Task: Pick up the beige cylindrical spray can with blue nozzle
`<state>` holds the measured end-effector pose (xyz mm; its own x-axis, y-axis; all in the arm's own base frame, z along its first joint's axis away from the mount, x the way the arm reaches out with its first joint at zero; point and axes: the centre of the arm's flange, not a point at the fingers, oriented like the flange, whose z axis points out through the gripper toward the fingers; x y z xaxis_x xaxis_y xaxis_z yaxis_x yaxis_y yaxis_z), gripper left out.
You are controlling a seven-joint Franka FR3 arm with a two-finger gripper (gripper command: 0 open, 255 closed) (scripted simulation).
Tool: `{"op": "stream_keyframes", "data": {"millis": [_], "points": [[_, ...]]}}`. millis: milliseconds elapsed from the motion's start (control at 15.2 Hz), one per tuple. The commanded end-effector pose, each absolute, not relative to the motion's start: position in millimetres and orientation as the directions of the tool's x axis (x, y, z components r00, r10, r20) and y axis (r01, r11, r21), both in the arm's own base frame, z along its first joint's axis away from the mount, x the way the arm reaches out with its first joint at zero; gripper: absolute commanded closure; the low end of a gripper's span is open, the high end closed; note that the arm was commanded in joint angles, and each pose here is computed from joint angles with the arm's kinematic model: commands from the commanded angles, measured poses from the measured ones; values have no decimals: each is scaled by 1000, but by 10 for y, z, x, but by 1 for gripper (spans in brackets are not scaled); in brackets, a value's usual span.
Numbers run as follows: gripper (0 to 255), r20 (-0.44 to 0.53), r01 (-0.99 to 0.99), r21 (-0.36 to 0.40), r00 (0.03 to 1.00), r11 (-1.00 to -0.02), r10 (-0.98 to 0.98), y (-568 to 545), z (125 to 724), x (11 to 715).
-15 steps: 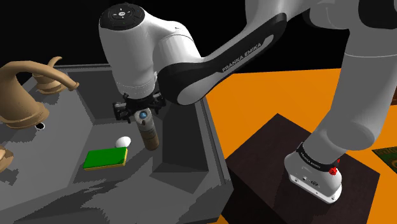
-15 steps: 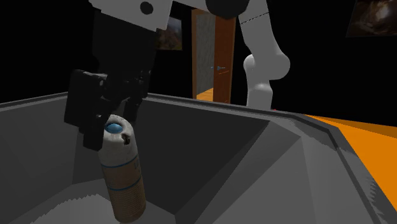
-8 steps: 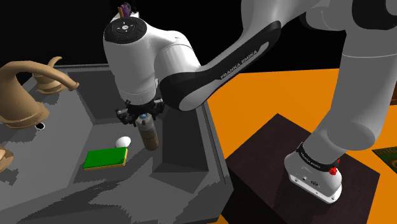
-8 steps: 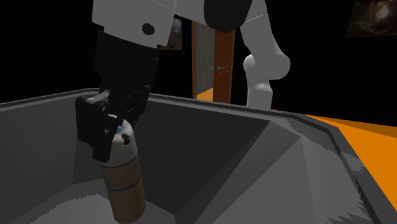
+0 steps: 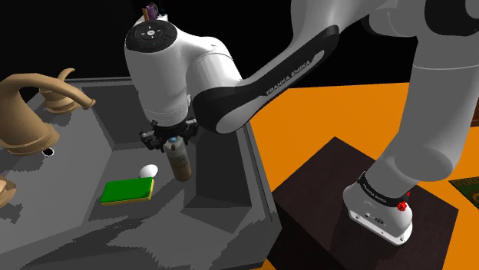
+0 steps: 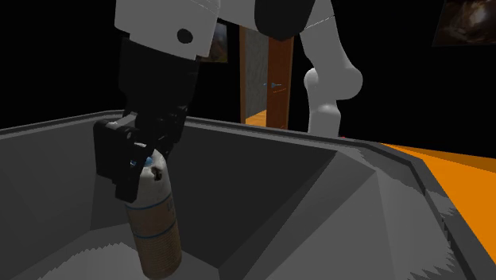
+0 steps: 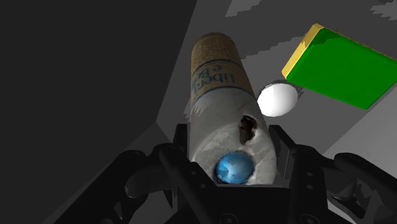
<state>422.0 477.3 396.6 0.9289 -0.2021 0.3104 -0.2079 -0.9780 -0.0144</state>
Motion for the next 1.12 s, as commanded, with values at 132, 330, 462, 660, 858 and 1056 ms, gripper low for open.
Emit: {"op": "stream_keyframes", "data": {"millis": [132,330,462,660,858,1056], "points": [[255,309,-207,-14,930,-978,-202,4774,4120,4219],[255,309,-207,-14,930,-978,-202,4774,4278,4219],[255,309,-207,-14,930,-978,-202,4774,4384,4219],[255,309,-207,-14,930,-978,-202,4774,4542,4219],[255,309,-207,-14,930,-978,-202,4774,4701,4219],[255,309,-207,-14,930,-978,-202,4774,4761,4219]]}}
